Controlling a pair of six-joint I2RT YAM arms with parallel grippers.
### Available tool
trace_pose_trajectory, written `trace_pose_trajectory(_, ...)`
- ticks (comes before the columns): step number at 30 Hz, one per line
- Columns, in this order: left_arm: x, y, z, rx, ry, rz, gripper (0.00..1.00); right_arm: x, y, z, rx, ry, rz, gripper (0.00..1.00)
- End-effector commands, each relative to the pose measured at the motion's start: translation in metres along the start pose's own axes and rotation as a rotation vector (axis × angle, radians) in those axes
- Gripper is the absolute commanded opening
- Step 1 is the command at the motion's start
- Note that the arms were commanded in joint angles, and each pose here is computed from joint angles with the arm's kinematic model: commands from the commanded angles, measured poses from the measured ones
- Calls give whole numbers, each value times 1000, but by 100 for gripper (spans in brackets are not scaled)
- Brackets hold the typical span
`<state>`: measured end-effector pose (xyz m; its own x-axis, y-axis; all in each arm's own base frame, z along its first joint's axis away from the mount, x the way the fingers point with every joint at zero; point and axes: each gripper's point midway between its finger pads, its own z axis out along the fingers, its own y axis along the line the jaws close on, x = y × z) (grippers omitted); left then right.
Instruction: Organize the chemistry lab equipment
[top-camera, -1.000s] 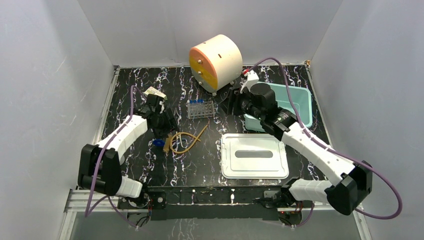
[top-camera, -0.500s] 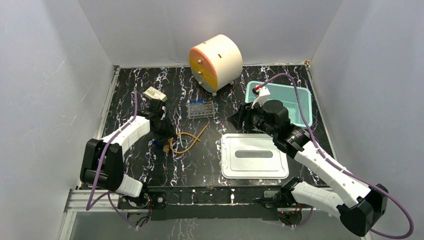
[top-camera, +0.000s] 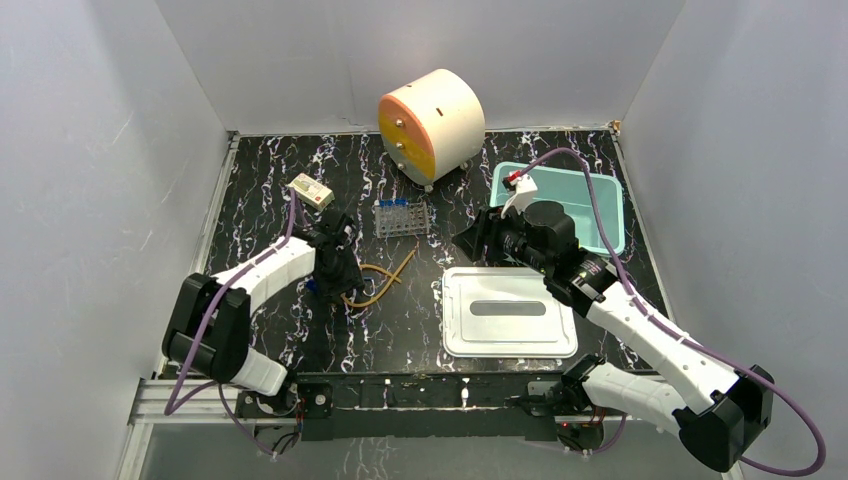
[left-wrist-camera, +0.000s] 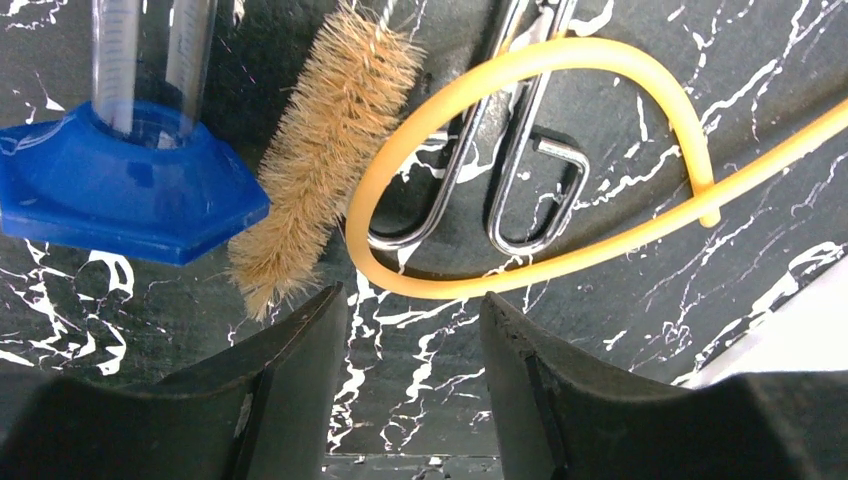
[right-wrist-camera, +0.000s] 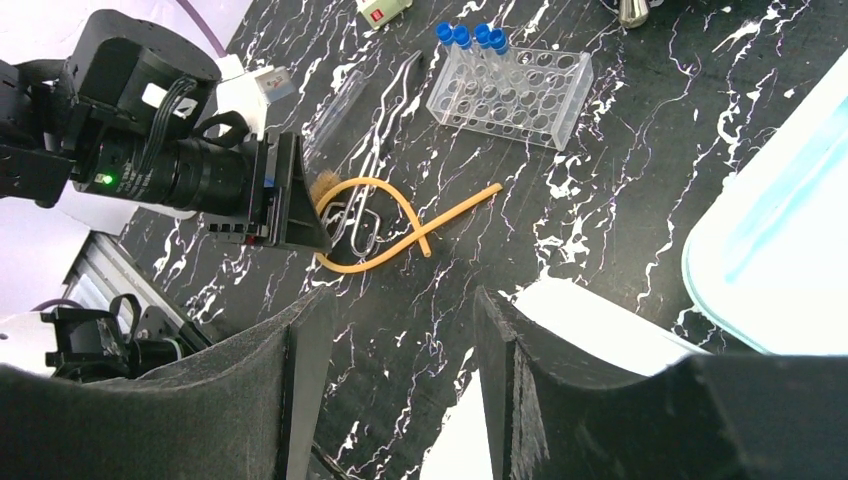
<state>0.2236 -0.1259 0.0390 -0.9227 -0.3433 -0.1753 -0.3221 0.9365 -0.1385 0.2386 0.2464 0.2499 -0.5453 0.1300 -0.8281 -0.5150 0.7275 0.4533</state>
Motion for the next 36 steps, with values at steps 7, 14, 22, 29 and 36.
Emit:
trace_pose_trajectory(7,4,12,19,-50,-25,-77,43,-14,9,0,-39,-67,6,62)
trace_pose_trajectory(14,1,11,17,-32,-52,-79,27,-16,10,2,-41,-65,0,62)
trace_pose_trajectory(22,-22,-1,-8,33,-162,-12,8,-21,10,1,-36,-79,-2,62)
trace_pose_trajectory(29,-21,-1,-15,48,-170,-7,0,-24,11,3,-33,-79,-1,63)
trace_pose_trajectory(36,-31,-9,-38,91,-213,27,0,-21,12,7,-37,-64,17,63)
